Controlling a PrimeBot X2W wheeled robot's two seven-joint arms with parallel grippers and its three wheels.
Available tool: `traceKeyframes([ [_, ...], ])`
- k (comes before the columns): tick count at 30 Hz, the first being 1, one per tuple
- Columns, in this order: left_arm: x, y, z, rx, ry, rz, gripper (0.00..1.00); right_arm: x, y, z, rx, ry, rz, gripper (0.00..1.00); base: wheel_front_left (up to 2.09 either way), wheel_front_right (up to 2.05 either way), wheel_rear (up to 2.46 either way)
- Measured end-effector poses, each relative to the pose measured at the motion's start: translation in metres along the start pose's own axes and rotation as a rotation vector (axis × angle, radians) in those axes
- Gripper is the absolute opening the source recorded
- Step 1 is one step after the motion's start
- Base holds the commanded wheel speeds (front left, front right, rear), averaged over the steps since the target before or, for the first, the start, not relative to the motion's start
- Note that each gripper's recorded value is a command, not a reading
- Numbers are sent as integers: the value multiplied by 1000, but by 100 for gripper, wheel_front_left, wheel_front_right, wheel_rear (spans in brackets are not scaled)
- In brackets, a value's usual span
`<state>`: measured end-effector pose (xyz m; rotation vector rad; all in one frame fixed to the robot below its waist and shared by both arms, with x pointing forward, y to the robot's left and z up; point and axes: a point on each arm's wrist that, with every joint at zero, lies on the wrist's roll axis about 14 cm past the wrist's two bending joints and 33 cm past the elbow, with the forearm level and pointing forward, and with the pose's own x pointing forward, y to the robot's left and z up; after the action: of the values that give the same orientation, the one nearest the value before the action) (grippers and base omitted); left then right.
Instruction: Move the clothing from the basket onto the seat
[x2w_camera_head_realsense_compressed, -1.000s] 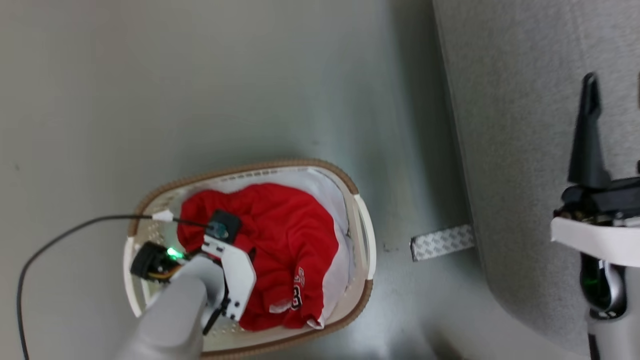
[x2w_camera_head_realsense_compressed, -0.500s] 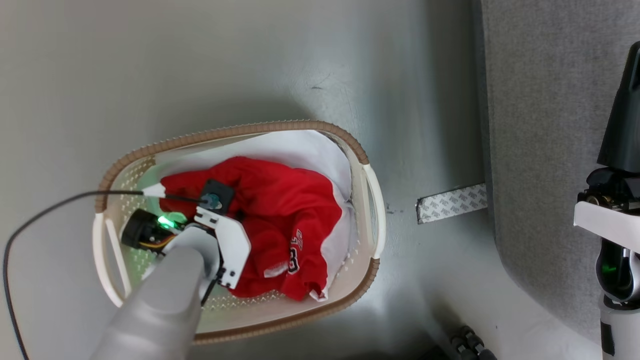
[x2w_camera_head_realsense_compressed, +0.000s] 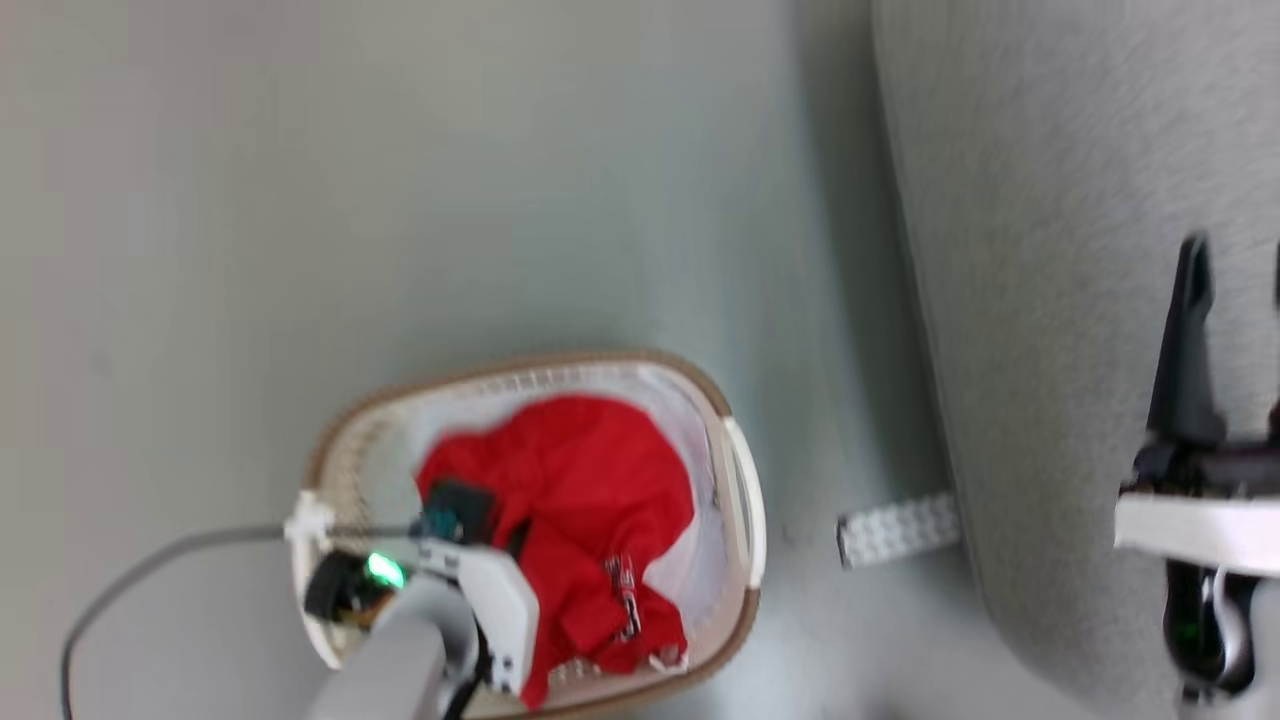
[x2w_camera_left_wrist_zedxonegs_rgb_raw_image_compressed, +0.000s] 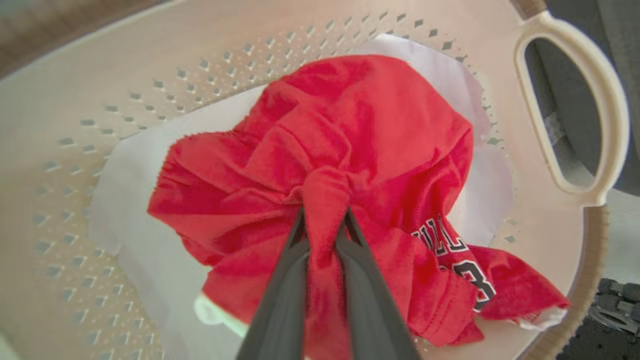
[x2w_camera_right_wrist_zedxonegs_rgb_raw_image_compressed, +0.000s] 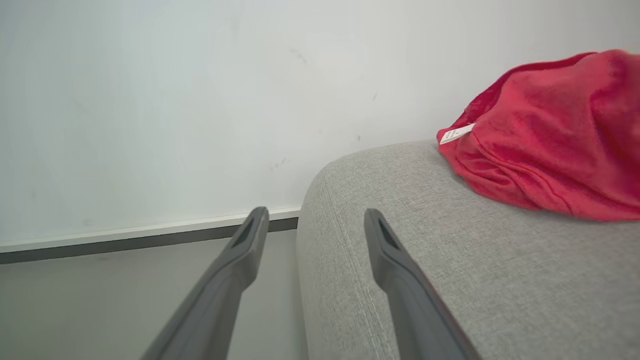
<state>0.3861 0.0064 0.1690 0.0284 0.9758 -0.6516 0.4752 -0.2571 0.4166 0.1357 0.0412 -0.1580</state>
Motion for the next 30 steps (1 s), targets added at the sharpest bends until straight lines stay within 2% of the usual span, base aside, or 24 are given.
traceKeyframes([
  [6,-53,-11,35,-18,-150,34,0,-35,8,31,48,-36,12,100,0,0,0],
  [12,-108,-20,88,-20,-362,84,0,-68,23,58,34,-80,60,100,0,0,0],
  [18,-171,-32,133,-6,-577,153,0,-103,36,68,32,-92,107,100,0,0,0],
  [30,-303,-42,181,45,-904,280,0,-150,72,85,25,-150,235,100,0,0,0],
])
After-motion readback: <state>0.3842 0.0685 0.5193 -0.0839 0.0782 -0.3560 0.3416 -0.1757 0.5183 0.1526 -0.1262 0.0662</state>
